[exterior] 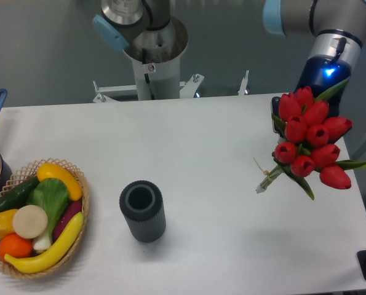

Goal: Pick up the flowers from the vase
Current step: 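Carry the tulip bunch up and away from the vase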

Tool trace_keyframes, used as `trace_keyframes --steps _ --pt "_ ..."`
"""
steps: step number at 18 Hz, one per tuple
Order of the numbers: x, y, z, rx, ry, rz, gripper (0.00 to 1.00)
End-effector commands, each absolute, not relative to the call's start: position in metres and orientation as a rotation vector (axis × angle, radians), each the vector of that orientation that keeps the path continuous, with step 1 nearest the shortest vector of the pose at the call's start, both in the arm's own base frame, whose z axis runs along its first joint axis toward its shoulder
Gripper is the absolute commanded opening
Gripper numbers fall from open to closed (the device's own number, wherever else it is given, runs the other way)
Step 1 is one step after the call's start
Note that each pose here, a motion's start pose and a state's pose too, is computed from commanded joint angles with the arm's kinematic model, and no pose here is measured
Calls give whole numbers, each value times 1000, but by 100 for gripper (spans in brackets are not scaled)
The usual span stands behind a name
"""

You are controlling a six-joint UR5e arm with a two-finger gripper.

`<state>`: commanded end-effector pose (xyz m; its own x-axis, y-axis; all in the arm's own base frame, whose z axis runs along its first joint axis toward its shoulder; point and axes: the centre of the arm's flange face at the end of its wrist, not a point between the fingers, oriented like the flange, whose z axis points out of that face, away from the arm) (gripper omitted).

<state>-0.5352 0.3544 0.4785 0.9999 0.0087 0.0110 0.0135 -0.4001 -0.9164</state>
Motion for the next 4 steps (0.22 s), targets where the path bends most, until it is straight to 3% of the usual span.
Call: trace_keyframes --steps 4 --pt "-534 355 477 -1984 -17 -8 37"
